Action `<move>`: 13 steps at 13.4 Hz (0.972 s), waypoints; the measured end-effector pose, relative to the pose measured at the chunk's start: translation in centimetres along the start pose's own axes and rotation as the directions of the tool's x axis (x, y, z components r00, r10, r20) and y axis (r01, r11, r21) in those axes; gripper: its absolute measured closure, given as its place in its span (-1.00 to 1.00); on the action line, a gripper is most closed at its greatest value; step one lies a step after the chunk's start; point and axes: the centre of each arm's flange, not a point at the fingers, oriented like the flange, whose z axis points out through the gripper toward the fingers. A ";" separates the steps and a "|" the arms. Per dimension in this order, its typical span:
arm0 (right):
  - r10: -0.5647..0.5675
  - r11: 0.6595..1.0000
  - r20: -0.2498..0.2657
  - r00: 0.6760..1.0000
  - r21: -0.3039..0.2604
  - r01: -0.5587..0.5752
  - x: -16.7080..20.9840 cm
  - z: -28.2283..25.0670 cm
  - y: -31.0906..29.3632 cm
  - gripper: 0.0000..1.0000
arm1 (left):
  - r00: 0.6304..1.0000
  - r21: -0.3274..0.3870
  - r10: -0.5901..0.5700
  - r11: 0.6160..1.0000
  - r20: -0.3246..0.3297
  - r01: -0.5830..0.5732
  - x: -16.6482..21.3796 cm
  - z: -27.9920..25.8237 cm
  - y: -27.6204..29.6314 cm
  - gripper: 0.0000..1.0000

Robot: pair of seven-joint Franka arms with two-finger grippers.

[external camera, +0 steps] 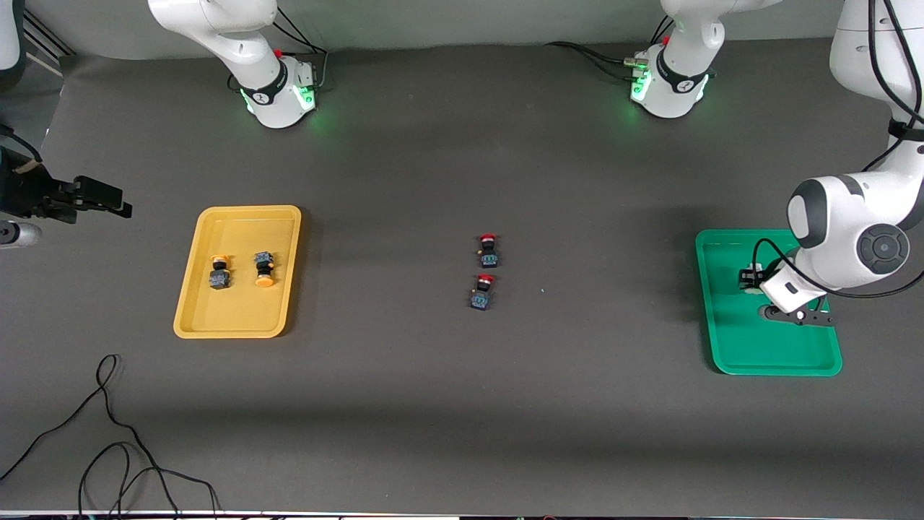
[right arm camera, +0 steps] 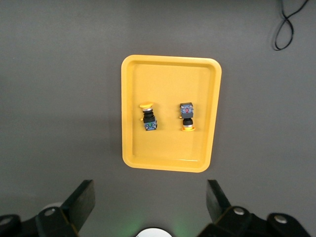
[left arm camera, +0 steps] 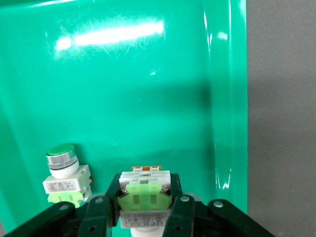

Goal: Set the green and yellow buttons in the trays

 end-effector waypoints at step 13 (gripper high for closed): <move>0.034 0.999 -0.011 0.999 -0.041 -0.034 -0.3 -0.6 -0.5 -1.00 | 0.998 -0.004 -0.025 1.000 0.054 0.026 -1.4 -9.2 -1.3 -1.00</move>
